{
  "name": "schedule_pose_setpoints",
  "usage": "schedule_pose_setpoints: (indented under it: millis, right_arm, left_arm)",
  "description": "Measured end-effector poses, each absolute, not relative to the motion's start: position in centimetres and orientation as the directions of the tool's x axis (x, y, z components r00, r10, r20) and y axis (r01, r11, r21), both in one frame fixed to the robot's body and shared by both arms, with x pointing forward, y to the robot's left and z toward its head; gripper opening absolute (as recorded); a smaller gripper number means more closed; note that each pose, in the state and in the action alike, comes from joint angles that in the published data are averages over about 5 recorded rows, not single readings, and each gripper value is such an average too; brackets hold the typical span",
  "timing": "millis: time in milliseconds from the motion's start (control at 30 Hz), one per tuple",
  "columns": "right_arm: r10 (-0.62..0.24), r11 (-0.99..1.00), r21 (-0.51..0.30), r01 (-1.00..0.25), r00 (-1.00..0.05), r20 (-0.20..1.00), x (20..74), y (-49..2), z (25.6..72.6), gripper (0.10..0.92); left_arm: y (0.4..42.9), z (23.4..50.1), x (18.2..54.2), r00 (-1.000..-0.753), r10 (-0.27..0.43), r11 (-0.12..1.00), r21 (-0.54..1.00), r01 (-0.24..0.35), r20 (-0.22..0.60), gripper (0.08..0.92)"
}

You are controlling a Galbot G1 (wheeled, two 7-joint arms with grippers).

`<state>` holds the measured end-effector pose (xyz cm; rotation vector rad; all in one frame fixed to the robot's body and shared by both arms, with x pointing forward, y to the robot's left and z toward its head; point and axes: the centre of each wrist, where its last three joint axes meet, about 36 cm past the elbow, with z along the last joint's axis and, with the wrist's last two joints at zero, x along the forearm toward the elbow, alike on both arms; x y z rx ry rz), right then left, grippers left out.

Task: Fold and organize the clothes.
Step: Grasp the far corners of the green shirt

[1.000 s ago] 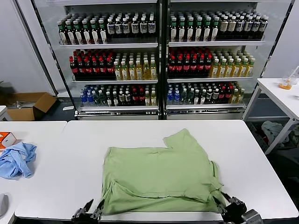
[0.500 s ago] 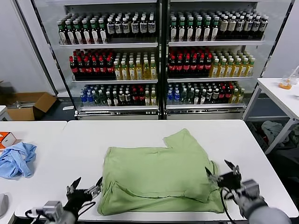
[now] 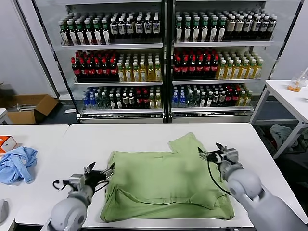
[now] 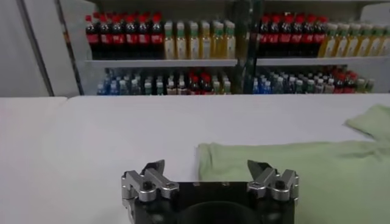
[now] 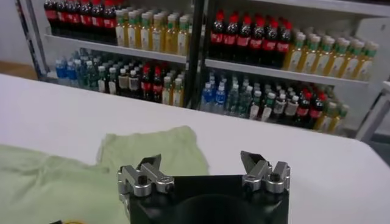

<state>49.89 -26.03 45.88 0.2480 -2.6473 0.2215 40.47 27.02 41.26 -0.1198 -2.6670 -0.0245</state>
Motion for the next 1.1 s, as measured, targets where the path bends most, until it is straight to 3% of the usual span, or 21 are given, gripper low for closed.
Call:
schedule_pose_setpoints:
  millis: [533, 900, 1100]
  right_arm:
    - [-0.127, 0.974, -0.086, -0.208, -0.824, 0.552, 59.3, -23.7, 44.1, 0.823]
    - [-0.121, 0.977, -0.068, -0.204, -0.780, 0.613, 61.2, -23.6, 41.7, 0.823]
    - [-0.134, 0.979, -0.036, -0.202, -0.761, 0.635, 61.4, -24.0, 41.0, 0.732]
  left_arm:
    - [27.0, 39.2, 48.3, -0.862, 0.066, 0.994, 0.041, 0.100, 0.502, 0.823]
    - [27.0, 38.5, 49.3, -0.837, 0.089, 0.992, 0.029, 0.124, 0.539, 0.823]
    - [26.6, 38.3, 49.3, -0.834, 0.110, 0.990, 0.018, 0.142, 0.540, 0.724]
